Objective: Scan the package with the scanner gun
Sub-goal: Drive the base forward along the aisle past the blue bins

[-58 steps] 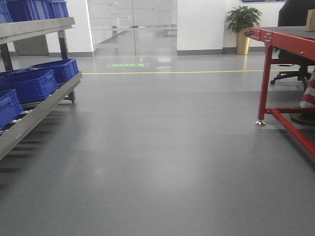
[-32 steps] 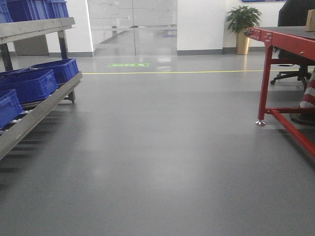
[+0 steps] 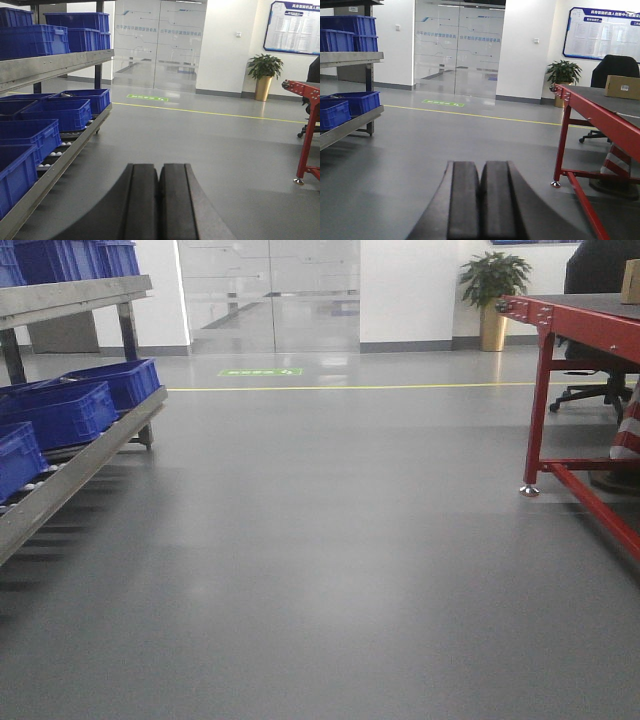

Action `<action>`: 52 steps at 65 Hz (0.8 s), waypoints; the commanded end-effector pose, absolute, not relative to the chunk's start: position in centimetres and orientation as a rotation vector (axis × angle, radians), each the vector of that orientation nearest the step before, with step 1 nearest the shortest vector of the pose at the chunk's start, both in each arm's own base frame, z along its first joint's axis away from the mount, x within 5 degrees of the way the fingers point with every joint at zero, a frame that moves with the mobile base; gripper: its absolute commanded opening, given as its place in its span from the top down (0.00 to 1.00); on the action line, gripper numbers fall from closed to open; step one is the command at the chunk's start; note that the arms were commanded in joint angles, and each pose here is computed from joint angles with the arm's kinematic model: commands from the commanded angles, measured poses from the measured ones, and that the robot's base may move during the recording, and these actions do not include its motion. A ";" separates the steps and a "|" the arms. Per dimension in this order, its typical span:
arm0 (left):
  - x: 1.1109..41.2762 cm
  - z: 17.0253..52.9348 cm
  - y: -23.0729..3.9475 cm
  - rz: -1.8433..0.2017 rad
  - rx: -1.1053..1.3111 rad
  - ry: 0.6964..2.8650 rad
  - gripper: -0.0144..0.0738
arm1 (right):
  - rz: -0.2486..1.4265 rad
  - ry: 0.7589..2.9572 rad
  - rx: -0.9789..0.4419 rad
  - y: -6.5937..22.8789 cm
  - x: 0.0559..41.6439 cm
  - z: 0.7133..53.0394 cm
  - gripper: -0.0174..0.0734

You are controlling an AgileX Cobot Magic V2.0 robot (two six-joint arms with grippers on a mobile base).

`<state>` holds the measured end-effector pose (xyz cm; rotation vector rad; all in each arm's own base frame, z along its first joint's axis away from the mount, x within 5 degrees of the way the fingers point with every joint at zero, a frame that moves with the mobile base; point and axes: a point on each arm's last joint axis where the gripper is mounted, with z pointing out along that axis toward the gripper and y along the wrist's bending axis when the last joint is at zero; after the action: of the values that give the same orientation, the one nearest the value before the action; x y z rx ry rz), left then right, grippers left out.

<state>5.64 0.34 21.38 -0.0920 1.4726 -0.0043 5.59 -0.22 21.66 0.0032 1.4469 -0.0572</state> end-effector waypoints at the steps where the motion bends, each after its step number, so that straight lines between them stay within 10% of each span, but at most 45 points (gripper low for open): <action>1: 5.6 21.6 0.3 -0.009 -0.086 1.455 0.96 | -0.064 1.423 0.002 -0.2 5.5 21.9 0.99; 52: 5.6 21.6 0.3 -0.009 -0.086 1.455 0.96 | -0.064 1.423 0.002 -0.2 5.5 21.9 0.99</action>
<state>5.64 0.34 21.38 -0.0920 1.4726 -0.0043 5.59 -0.22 21.66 0.0032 1.4469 -0.0572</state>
